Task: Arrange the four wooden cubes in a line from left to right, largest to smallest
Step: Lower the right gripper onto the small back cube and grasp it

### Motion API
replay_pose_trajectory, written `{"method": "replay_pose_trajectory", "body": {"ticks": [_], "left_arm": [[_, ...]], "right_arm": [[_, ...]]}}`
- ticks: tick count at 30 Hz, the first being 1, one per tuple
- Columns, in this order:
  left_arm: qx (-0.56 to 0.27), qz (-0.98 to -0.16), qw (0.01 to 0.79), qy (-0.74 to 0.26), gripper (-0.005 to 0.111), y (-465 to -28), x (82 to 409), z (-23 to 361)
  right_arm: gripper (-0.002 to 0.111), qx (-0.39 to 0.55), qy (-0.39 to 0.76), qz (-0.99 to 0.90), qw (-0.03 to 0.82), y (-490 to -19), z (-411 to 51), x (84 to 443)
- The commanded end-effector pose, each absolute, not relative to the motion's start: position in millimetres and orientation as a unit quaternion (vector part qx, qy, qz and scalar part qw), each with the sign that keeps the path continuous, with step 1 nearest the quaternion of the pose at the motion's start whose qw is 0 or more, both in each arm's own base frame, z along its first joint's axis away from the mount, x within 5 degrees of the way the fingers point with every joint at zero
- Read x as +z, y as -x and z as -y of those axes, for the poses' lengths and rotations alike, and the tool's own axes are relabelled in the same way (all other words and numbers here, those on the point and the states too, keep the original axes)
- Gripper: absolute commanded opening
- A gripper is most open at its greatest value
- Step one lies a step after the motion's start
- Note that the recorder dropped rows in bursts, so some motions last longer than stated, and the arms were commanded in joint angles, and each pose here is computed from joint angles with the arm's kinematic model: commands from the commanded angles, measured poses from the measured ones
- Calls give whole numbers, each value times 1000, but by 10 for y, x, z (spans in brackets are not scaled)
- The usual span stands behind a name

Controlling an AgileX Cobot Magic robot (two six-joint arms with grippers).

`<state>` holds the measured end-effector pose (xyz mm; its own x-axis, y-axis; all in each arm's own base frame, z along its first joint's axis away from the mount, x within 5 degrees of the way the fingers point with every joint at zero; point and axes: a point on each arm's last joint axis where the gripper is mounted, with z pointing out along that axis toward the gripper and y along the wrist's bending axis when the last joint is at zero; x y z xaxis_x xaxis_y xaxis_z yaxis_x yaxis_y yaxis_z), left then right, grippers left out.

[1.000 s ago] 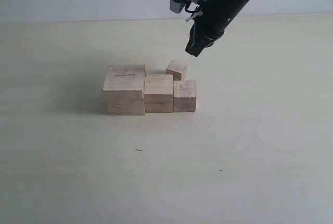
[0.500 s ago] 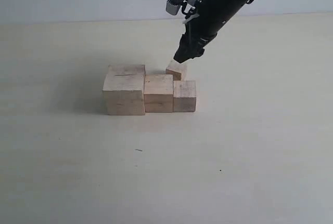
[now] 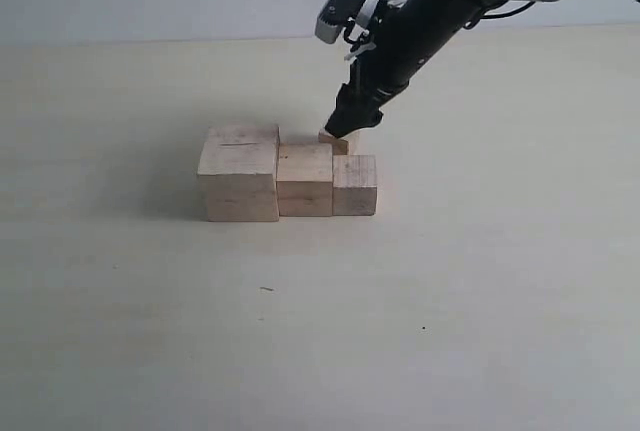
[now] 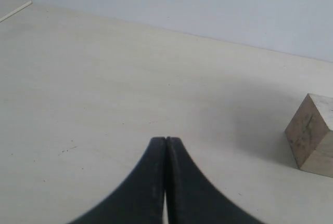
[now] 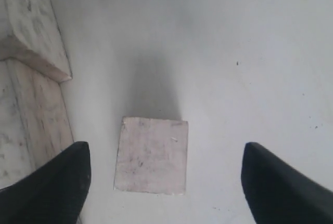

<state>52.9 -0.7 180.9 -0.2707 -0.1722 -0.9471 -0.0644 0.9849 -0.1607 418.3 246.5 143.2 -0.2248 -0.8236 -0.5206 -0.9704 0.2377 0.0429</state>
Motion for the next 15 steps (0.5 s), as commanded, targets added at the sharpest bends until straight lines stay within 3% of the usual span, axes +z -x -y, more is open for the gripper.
{"method": "replay_pose_trajectory", "body": {"ticks": [1, 10, 15], "left_arm": [[-43, -794, 601, 74, 0, -531, 1804, 5], [-43, -794, 601, 74, 0, -531, 1804, 5], [-43, -794, 601, 74, 0, -531, 1804, 5]], "right_arm": [[76, 182, 587, -763, 200, -4210, -2483, 1318], [75, 171, 580, -767, 213, -4255, -2486, 1249], [59, 174, 579, -769, 205, -4250, -2486, 1196]]}}
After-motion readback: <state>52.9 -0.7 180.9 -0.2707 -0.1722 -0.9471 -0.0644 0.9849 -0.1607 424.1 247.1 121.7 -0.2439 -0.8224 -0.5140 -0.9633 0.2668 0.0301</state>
